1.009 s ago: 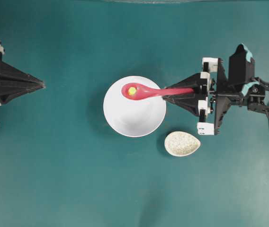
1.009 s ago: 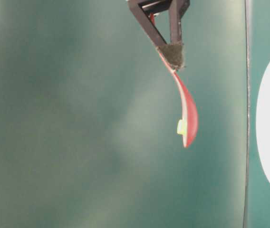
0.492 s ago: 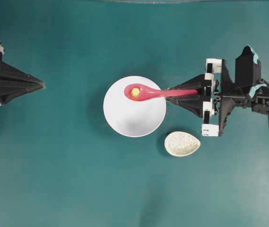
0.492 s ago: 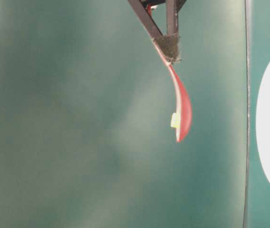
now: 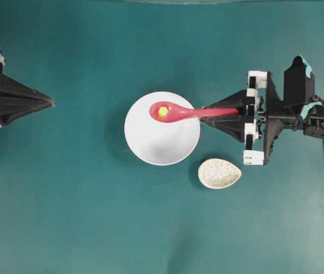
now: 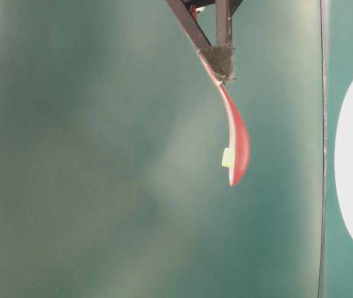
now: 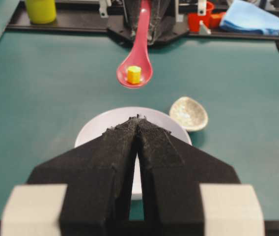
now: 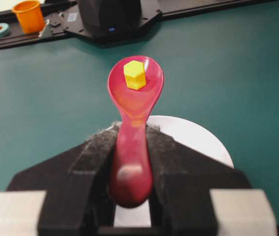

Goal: Scoop the yellow hexagonal prism block from the bowl with a spoon using the right arm.

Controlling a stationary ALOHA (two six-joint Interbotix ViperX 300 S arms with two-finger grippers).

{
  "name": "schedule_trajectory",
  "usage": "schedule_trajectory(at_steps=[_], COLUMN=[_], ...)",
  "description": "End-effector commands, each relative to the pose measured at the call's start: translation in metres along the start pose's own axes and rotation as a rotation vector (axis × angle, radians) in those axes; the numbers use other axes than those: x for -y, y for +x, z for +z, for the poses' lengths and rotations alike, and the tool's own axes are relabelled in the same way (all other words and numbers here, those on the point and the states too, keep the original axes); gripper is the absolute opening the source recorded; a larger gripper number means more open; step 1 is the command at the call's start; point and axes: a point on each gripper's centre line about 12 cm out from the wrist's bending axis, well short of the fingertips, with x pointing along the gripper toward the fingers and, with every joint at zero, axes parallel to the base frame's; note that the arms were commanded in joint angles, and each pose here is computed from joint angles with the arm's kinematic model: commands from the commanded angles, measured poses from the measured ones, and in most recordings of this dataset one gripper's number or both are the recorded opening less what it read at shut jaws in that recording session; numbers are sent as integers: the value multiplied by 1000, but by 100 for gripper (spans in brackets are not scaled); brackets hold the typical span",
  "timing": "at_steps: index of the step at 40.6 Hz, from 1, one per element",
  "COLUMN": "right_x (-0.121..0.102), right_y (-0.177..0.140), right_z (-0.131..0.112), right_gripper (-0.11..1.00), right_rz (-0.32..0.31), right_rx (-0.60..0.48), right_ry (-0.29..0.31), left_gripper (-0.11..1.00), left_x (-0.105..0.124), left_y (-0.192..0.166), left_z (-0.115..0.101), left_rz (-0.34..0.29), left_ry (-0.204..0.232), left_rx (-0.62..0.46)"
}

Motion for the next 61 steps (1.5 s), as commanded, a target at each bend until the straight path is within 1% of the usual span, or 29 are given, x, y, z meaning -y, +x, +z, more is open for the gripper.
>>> schedule_trajectory(at_steps=[1,45,56,61], right_x=[-3,-3,-4,-4], right_y=[-1,-1,-1,-1], right_z=[10,9,8,7], right_gripper=[24,24,24,24], right_rz=[10,11,10,13], right_rx=[38,31,19,14], right_ry=[-1,6,36,40], left_gripper=[1,1,1,1], left_x=[0,0,0,0], left_y=[1,3,3,3], left_z=[12,10,10,11], left_rz=[2,2,2,2], left_ry=[0,0,0,1], left_rx=[34,32,34,40])
